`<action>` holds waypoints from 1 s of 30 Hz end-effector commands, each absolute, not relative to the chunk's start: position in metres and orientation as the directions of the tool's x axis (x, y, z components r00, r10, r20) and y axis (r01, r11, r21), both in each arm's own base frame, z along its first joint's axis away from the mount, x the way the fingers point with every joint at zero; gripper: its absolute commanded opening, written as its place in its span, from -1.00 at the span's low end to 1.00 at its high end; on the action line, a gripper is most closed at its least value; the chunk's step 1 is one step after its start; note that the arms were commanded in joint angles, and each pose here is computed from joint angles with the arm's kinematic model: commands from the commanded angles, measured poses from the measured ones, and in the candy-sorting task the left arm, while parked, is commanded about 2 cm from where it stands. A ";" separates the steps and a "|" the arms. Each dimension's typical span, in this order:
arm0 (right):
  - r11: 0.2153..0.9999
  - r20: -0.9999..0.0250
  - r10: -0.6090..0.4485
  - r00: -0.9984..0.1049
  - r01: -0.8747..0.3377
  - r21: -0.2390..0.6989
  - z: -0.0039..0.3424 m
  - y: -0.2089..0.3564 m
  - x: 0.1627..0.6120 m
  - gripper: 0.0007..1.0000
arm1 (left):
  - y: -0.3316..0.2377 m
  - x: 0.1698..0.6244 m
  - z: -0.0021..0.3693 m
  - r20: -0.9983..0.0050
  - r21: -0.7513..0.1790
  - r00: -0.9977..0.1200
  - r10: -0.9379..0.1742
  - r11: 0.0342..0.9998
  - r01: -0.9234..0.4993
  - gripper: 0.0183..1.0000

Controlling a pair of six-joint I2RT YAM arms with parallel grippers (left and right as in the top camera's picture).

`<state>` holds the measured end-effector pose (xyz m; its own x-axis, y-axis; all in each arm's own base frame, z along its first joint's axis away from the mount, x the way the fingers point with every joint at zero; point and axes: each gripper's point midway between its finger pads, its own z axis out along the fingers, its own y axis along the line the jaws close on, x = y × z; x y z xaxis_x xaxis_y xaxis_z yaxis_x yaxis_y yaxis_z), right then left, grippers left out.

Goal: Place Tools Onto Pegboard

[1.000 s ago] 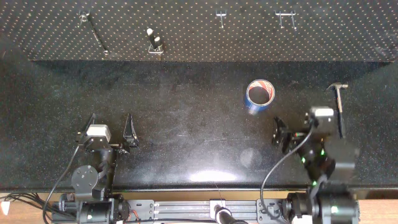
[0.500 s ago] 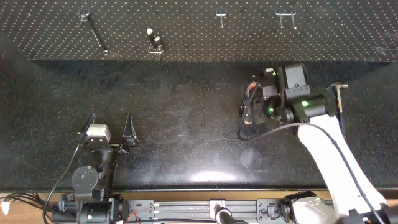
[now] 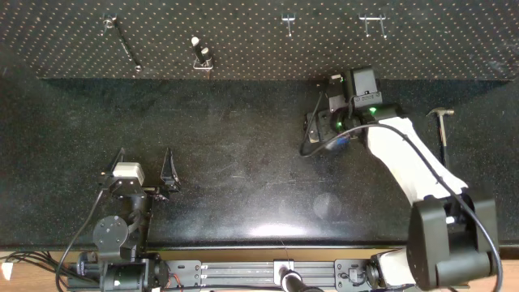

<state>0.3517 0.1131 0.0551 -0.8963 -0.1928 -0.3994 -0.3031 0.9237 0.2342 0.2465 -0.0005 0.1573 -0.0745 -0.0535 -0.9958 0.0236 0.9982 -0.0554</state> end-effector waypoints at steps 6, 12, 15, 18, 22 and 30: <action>0.907 -0.351 -0.236 -0.906 -0.335 0.254 0.037 0.125 0.346 0.91 | -0.003 0.246 0.158 -0.996 -0.047 -0.071 -0.045 0.998 0.038 0.99; 0.906 -0.335 -0.243 -0.910 -0.336 0.256 0.032 0.127 0.344 0.57 | -0.003 0.246 0.158 -0.996 -0.047 -0.071 -0.045 0.998 0.038 0.99; 0.906 -0.336 -0.243 -0.910 -0.336 0.256 0.032 0.127 0.344 -0.63 | -0.003 0.246 0.158 -0.996 -0.047 -0.071 -0.045 0.998 0.038 0.99; 0.907 -0.335 -0.242 -0.911 -0.335 0.256 0.032 0.127 0.344 -0.85 | -0.003 0.246 0.158 -0.996 -0.047 -0.071 -0.045 0.998 0.038 0.99; 0.909 -0.503 -0.159 -0.850 -0.325 0.261 0.073 0.131 0.359 -0.85 | -0.003 0.246 0.158 -0.996 -0.047 -0.071 -0.045 0.998 0.038 0.99; 0.800 -0.961 0.204 -0.189 -0.534 0.275 0.262 0.170 0.353 -0.85 | -0.003 0.246 0.158 -0.996 -0.047 -0.071 -0.045 0.998 0.038 0.99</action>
<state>0.3538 0.1643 0.2193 -0.2722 0.1345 -0.9528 -0.5087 0.8204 0.2611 0.2464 -0.0005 0.1577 -0.0737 -0.0535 -0.9958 0.0236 0.9982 -0.0553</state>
